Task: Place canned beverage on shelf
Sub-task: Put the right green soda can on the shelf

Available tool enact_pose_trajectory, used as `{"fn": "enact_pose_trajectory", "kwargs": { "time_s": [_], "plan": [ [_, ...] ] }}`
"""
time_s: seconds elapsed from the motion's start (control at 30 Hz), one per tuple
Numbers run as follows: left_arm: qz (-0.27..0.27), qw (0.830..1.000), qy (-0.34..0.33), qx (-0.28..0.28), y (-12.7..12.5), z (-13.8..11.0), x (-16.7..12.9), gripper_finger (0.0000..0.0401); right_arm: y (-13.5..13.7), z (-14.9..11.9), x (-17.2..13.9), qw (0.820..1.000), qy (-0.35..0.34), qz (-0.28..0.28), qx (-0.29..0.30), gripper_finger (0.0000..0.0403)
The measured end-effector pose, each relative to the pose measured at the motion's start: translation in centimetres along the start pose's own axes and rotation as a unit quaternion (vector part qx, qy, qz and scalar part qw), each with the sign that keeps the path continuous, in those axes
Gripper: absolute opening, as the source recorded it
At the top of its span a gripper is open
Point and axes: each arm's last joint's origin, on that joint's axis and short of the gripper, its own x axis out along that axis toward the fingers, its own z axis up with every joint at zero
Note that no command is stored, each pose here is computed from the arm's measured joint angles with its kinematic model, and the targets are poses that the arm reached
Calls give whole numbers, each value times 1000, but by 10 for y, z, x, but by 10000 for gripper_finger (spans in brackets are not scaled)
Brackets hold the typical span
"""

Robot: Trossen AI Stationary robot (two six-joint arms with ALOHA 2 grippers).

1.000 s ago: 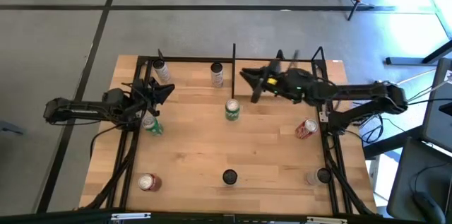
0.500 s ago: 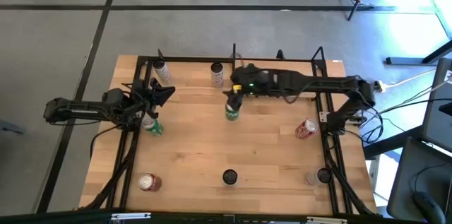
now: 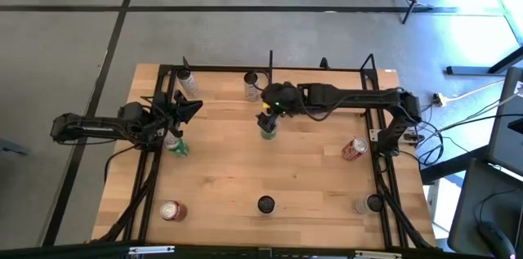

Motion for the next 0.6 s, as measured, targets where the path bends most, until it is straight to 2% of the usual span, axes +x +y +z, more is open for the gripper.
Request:
{"fn": "enact_pose_trajectory", "kwargs": {
  "time_s": [0.33, 0.6],
  "plan": [
    [1, 1000, 4, 1, 0, -1, 0, 39, 1, -18, 42, 995, 80, -24, 54, 360],
    [-1, 1000, 5, 1, 0, -1, 0, 39, 2, -26, 59, 992, 109, -37, 49, 354]
  ]
}}
